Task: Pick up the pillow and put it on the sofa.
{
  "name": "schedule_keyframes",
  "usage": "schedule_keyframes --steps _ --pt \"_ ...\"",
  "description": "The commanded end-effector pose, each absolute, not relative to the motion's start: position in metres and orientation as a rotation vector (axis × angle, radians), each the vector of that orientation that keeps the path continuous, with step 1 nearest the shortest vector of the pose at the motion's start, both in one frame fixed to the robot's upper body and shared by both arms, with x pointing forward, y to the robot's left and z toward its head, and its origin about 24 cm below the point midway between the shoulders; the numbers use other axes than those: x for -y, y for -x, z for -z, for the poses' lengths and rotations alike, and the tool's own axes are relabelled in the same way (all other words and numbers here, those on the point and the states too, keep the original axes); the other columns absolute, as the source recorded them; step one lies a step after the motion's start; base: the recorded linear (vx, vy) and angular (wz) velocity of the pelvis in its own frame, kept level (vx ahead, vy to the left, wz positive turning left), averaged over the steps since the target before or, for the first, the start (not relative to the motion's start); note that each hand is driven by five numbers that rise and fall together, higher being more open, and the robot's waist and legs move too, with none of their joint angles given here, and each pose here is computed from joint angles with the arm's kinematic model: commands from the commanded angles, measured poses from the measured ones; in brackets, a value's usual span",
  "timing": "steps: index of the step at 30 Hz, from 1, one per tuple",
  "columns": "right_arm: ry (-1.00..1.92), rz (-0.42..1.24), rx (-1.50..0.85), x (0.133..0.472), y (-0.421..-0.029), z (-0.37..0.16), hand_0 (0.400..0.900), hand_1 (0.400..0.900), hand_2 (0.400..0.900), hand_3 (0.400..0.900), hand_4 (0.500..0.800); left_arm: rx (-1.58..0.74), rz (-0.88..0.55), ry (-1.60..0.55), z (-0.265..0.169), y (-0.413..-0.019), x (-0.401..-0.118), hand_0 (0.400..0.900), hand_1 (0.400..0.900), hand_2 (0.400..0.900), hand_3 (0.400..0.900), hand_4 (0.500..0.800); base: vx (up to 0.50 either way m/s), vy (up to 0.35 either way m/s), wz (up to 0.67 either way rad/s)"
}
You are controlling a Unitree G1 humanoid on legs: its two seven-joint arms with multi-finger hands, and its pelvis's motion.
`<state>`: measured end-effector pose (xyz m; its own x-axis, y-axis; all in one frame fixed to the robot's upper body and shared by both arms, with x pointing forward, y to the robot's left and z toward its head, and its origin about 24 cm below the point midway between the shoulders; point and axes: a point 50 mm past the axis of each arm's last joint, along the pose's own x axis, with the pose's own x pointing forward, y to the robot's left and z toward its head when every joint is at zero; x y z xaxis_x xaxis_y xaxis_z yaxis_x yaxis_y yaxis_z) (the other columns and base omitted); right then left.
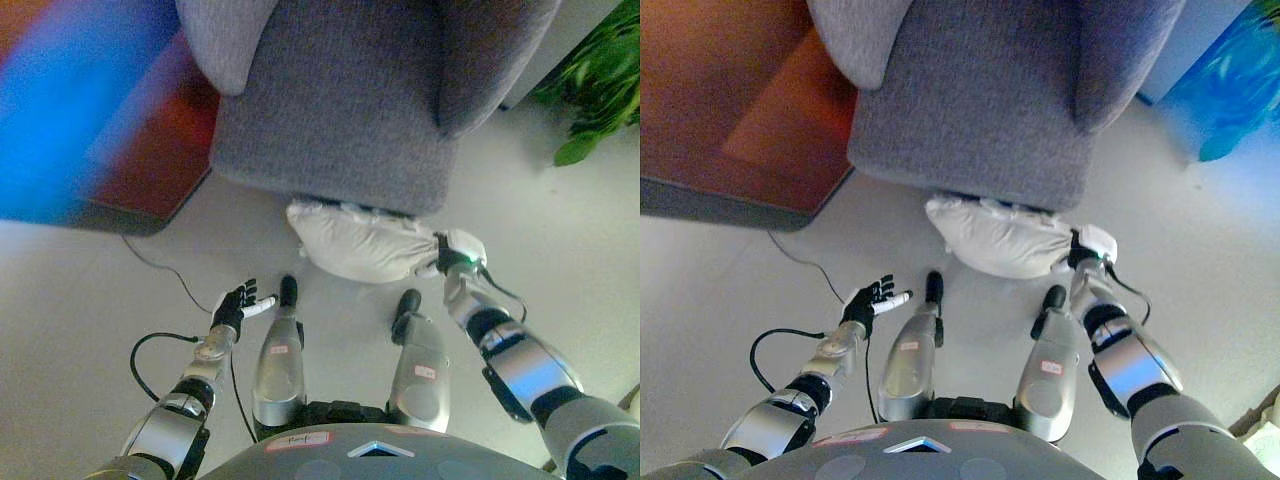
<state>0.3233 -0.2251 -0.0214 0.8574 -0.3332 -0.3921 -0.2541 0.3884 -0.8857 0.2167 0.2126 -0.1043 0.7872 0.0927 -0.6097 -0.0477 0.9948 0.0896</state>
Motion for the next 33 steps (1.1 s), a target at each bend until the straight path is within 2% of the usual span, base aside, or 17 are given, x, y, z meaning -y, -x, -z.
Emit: schedule_keyframes --steps 1,21,33 --pt "1.159 0.118 -0.512 0.233 -0.346 -0.013 0.9 0.9 0.9 0.9 0.8 -0.516 -0.119 -0.064 0.078 -0.235 -0.239 0.9 0.9 0.9 0.9 0.8 -0.077 0.072 0.06" --pt "1.182 0.166 -0.427 0.242 -0.376 -0.066 0.9 0.9 0.9 0.9 0.8 -0.338 -0.117 0.066 0.053 -0.249 -0.235 0.9 0.9 0.9 0.9 0.8 -0.035 0.041 0.03" --pt "1.171 0.25 -0.309 0.245 -0.401 -0.135 0.9 0.9 0.9 0.9 0.8 -0.223 -0.147 0.189 0.037 -0.246 -0.236 0.9 0.9 0.9 0.9 0.8 -0.028 0.066 0.05"
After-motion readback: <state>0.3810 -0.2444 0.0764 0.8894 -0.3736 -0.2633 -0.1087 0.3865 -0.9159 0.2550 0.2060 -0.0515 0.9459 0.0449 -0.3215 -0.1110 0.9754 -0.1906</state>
